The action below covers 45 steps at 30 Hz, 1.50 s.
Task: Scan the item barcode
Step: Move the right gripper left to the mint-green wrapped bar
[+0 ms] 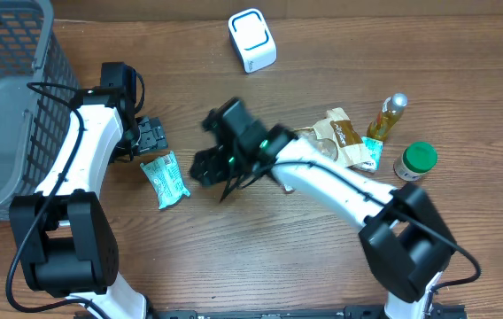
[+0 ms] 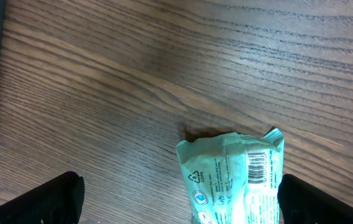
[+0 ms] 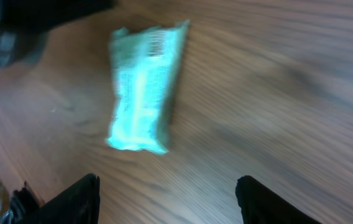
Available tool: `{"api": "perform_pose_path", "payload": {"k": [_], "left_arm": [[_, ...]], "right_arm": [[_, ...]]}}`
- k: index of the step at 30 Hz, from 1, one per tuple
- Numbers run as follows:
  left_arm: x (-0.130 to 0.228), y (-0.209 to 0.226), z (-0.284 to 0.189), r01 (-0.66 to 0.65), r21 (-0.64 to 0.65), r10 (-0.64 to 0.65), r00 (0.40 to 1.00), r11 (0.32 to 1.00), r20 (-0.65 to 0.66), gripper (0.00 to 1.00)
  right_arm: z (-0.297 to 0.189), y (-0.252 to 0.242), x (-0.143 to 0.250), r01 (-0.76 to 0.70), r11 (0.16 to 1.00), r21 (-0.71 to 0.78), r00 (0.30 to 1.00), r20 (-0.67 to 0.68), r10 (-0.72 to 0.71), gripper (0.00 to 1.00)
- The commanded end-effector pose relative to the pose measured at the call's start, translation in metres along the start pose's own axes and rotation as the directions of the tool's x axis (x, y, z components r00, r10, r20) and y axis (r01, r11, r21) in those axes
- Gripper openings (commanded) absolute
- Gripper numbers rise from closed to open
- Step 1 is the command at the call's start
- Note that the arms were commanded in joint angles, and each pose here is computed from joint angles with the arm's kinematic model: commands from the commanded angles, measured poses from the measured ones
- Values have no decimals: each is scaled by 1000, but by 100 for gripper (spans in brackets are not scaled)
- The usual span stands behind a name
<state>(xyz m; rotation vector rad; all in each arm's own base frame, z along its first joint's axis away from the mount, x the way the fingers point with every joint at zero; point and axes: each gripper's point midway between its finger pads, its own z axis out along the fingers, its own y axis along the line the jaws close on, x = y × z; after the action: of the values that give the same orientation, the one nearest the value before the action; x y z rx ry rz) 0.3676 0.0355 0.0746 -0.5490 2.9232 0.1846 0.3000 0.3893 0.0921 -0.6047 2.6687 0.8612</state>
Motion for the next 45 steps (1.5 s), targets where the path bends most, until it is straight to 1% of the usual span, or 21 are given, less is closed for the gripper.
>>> {"api": "perform_pose_path", "payload": {"k": [1, 3, 5, 10, 11, 13, 18, 19, 20, 21, 22, 26, 31, 35, 38, 39, 40, 41, 42, 43, 45], "left_arm": [[-2, 1, -9, -14, 2, 14, 1000, 1000, 24, 99], [-2, 1, -9, -14, 2, 14, 1000, 1000, 24, 99], [-2, 1, -9, -14, 2, 14, 1000, 1000, 24, 100], [-2, 1, -9, -14, 2, 14, 1000, 1000, 25, 100], [-2, 1, -9, -14, 2, 14, 1000, 1000, 24, 100], [-2, 1, -9, -14, 2, 14, 1000, 1000, 24, 100], [-2, 1, -9, -14, 2, 14, 1000, 1000, 24, 100], [-2, 1, -9, -14, 2, 14, 1000, 1000, 24, 99], [-2, 1, -9, -14, 2, 14, 1000, 1000, 24, 99], [-2, 1, -9, -14, 2, 14, 1000, 1000, 24, 100], [-2, 1, -9, -14, 2, 14, 1000, 1000, 24, 100], [-2, 1, -9, -14, 2, 14, 1000, 1000, 25, 99], [-2, 1, -9, -14, 2, 14, 1000, 1000, 25, 100], [-2, 1, -9, -14, 2, 14, 1000, 1000, 24, 99], [-2, 1, -9, -14, 2, 14, 1000, 1000, 24, 99], [-2, 1, -9, -14, 2, 14, 1000, 1000, 24, 99], [-2, 1, -9, -14, 2, 14, 1000, 1000, 24, 100], [-2, 1, -9, -14, 2, 14, 1000, 1000, 24, 99], [-2, 1, -9, -14, 2, 14, 1000, 1000, 24, 99], [-2, 1, -9, -14, 2, 14, 1000, 1000, 24, 100], [-2, 1, -9, -14, 2, 14, 1000, 1000, 24, 100]], "right_arm": [[22, -3, 12, 38, 997, 74, 999, 31, -40, 68], [32, -9, 12, 62, 988, 140, 994, 78, -74, 70], [42, -10, 12, 77, 982, 172, 990, 101, -95, 71], [70, -11, 15, 90, 983, 157, 988, 108, -108, 71], [75, -13, 17, 90, 983, 158, 989, 103, -107, 68], [81, -14, 21, 90, 985, 146, 991, 88, -104, 61], [85, -2, 27, 99, 993, 71, 993, 63, -103, 38], [85, -1, 27, 100, 993, 62, 993, 62, -104, 30], [85, 0, 27, 100, 993, 59, 993, 61, -104, 20], [85, -1, 27, 100, 993, 61, 993, 59, -103, 6], [85, -1, 28, 99, 993, 61, 993, 58, -103, 4], [73, -7, 18, 78, 994, 75, 994, 65, -83, 4], [28, -28, -6, 13, 994, 111, 995, 100, -24, 4], [-3, -63, -1, 29, 982, 184, 999, 36, -36, 4], [-14, -89, 8, 47, 971, 236, 999, -26, -42, 4], [-17, -98, 8, 38, 965, 259, 999, -29, -32, 6], [-20, -107, 6, 24, 959, 282, 1000, -23, -18, 22], [-23, -113, 4, 10, 957, 291, 1000, -16, -6, 48], [-25, -117, 2, -12, 957, 291, 1000, -6, 15, 67], [-26, -121, 1, -62, 956, 287, 998, 8, 63, 75], [-27, -119, 5, -179, 953, 245, 983, 9, 182, 78]]}}
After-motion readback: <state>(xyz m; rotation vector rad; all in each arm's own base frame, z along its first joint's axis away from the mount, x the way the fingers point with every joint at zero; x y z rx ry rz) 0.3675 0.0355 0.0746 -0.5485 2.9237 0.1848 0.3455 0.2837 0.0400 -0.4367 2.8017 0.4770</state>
